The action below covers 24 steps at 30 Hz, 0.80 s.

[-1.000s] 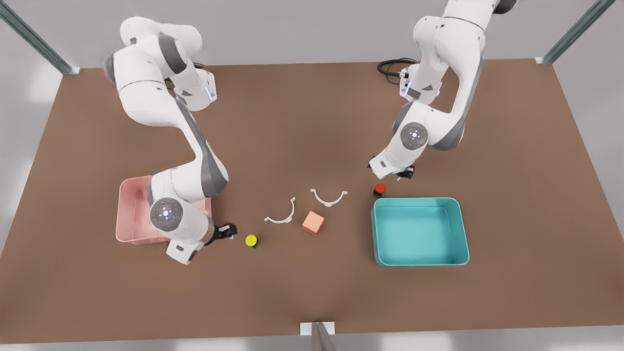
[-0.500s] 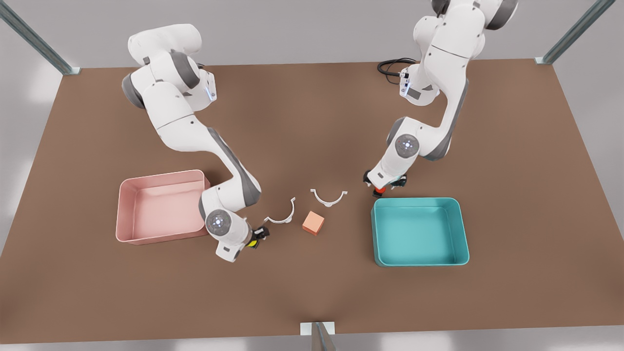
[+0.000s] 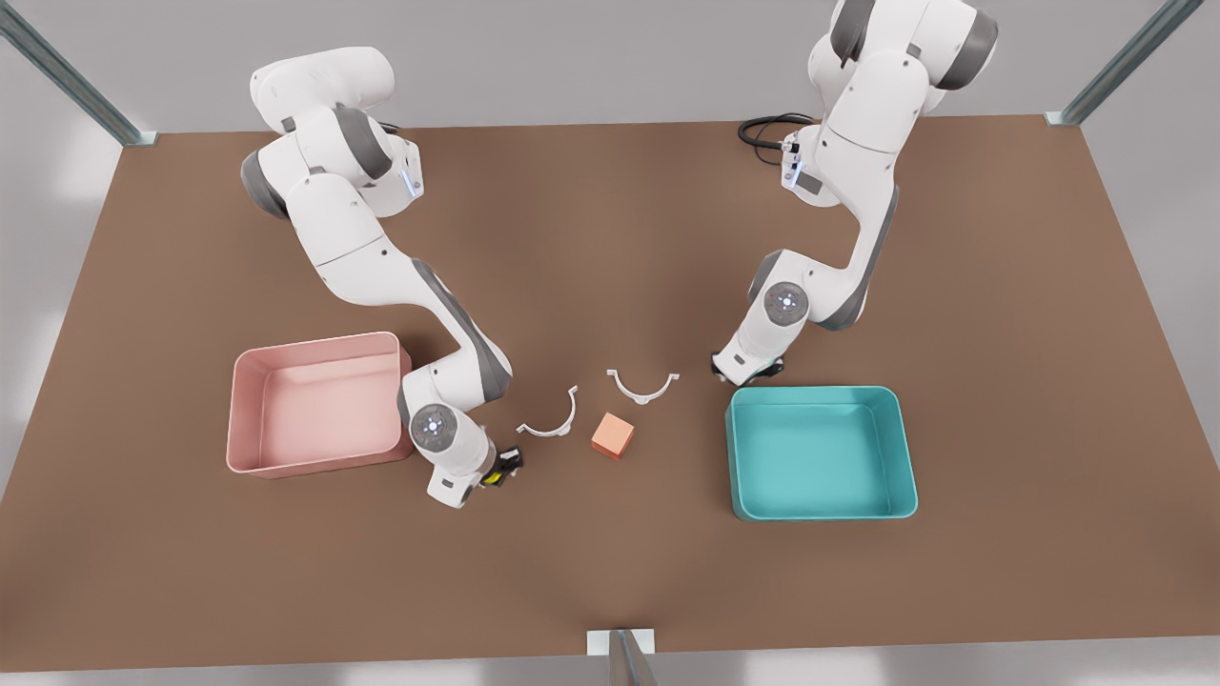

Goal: Place the red button in the blue storage box with the left arm, and place the yellow button in the pink storage box with the right arm

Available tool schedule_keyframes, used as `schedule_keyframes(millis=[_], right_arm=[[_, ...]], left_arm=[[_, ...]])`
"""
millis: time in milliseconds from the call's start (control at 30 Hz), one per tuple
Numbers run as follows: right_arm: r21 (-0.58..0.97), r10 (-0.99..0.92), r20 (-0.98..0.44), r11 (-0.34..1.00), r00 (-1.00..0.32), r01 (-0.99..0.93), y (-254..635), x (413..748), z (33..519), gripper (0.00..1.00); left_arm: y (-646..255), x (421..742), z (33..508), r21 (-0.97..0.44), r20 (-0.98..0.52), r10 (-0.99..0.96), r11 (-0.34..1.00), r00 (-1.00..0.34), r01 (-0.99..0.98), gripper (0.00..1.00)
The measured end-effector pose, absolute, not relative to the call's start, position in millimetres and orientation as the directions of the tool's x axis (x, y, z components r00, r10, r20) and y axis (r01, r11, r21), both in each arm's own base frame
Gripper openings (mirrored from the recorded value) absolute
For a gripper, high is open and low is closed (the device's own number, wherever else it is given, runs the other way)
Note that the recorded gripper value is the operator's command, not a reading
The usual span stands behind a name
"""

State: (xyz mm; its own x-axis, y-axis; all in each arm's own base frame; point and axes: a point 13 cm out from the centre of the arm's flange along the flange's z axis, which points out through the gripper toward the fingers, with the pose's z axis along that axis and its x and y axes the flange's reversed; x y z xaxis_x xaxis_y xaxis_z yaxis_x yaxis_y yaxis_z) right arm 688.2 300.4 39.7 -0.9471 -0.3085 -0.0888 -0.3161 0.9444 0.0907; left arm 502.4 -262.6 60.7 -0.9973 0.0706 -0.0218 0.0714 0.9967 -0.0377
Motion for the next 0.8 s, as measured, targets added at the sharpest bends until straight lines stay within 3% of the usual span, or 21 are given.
schedule_keyframes(millis=[33, 100, 167, 300, 367, 433, 533, 600, 733, 800], right_arm=[[0.091, -0.308, -0.095, 0.944, -0.947, -0.316, 301, 690, 41, 0.58], [0.095, -0.307, -0.106, 0.944, -0.946, -0.317, 302, 693, 45, 0.45], [0.099, -0.307, -0.114, 0.943, -0.945, -0.318, 303, 694, 47, 0.42], [0.097, -0.297, -0.171, 0.944, -0.939, -0.316, 293, 716, 97, 0.42], [0.089, -0.273, -0.209, 0.951, -0.939, -0.296, 268, 732, 153, 0.43], [0.074, -0.249, -0.204, 0.96, -0.947, -0.268, 227, 727, 190, 0.43], [0.048, -0.218, -0.128, 0.973, -0.967, -0.226, 163, 683, 199, 0.43], [0.042, -0.201, -0.081, 0.978, -0.976, -0.205, 129, 647, 195, 0.43], [0.042, -0.153, -0.031, 0.987, -0.988, -0.154, 67, 609, 185, 0.43], [0.042, -0.15, -0.013, 0.988, -0.989, -0.151, 54, 600, 176, 0.45]], left_arm=[[-263, 503, 61, -0.039, -0.024, 0.067, 0.997, -0.997, 0.068, 0.55], [-262, 503, 63, -0.04, -0.03, 0.061, 0.997, -0.998, 0.062, 0.53], [-261, 501, 67, -0.041, -0.033, 0.056, 0.998, -0.998, 0.057, 0.53], [-258, 491, 91, -0.047, -0.052, 0.051, 0.997, -0.997, 0.053, 0.53], [-260, 495, 133, -0.062, -0.089, 0.048, 0.997, -0.995, 0.054, 0.53], [-264, 504, 174, -0.075, -0.122, 0.043, 0.996, -0.992, 0.053, 0.53], [-271, 534, 218, -0.088, -0.152, 0.03, 0.995, -0.988, 0.044, 0.53], [-268, 577, 235, -0.095, -0.166, 0.001, 0.995, -0.986, 0.017, 0.53], [-216, 656, 219, -0.085, -0.148, -0.081, 0.994, -0.986, -0.068, 0.53], [-195, 669, 196, -0.071, -0.114, -0.091, 0.994, -0.989, -0.084, 1.0]])
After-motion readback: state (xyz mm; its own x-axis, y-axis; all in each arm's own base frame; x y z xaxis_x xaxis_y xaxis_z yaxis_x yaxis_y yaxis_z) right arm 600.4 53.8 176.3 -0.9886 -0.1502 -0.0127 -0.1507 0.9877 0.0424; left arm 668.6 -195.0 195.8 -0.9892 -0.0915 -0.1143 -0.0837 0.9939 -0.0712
